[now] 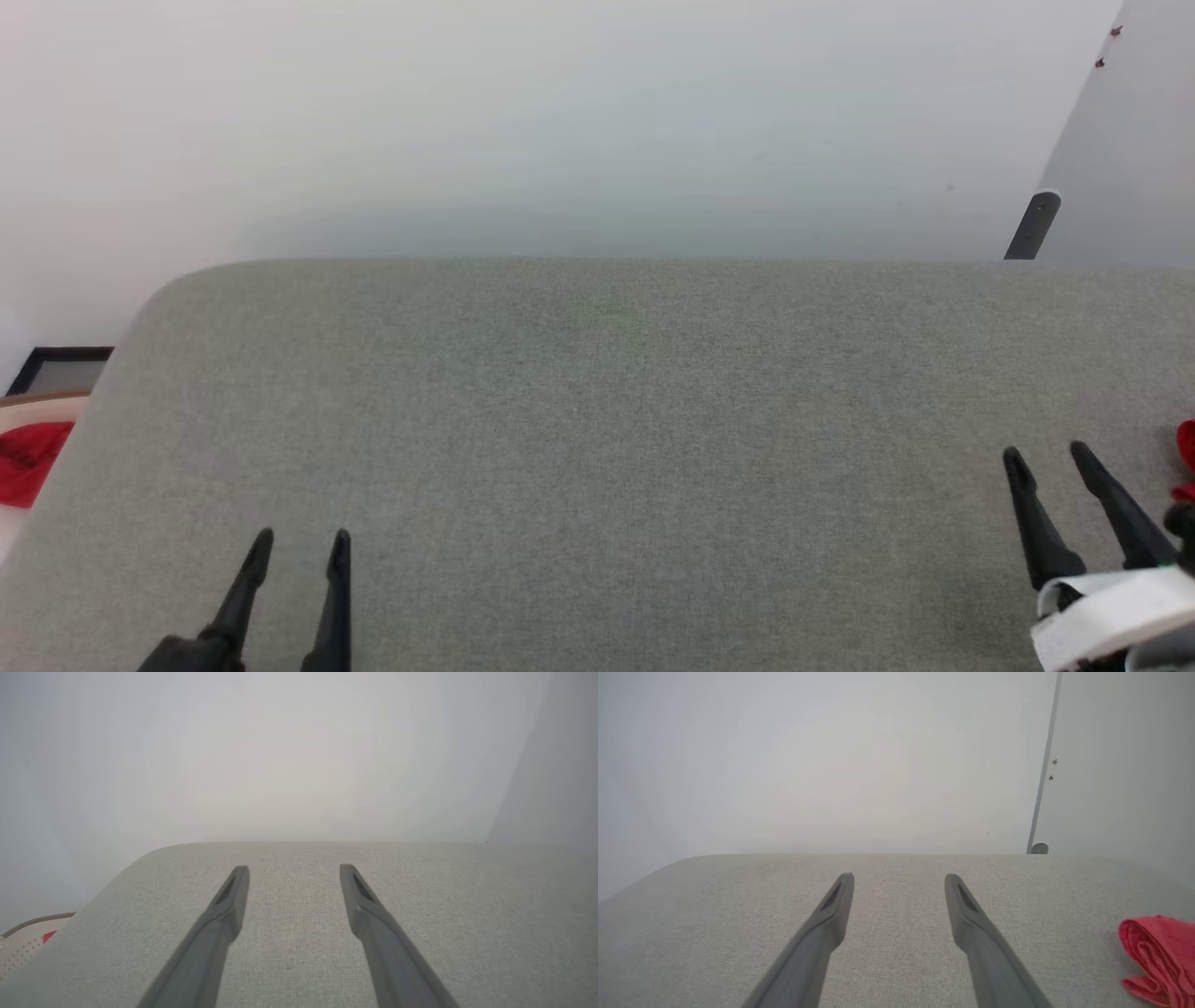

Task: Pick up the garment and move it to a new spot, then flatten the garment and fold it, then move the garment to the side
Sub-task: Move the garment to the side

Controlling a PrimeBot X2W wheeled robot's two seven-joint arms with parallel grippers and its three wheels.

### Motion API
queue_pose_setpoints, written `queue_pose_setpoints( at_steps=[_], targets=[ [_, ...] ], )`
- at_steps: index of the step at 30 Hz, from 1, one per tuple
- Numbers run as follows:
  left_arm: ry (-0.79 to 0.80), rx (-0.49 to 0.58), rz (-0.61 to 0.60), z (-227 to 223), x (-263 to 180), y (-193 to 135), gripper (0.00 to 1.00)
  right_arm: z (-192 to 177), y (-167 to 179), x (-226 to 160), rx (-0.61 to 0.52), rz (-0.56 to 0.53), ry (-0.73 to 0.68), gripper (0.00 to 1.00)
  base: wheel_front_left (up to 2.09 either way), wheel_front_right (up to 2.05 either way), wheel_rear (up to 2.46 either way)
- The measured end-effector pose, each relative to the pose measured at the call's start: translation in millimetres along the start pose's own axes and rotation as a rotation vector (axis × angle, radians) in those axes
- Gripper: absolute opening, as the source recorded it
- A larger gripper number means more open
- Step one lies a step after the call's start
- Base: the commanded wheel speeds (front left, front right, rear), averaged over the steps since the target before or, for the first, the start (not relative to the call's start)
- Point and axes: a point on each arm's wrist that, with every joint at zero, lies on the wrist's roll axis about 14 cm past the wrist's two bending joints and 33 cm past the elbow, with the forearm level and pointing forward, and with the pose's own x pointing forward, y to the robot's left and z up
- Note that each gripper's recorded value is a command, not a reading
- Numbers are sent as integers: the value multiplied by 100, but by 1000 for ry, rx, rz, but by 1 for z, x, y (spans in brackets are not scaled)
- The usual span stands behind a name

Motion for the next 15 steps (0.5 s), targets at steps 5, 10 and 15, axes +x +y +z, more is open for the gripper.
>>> queue_pose_setpoints(
  at_steps=[5, 10, 15],
  targets=[
    [4, -20, 8, -1, -10, -2, 100, 6, -4, -14, 5, -35, -15, 100, 0, 0, 0],
    [18, -68, 24, -6, -18, 0, 100, 10, -4, -24, 12, -64, -21, 100, 0, 0, 0],
    [31, -81, 19, -9, -20, -1, 100, 13, -2, -28, 20, -78, -28, 100, 0, 0, 0]
  ],
)
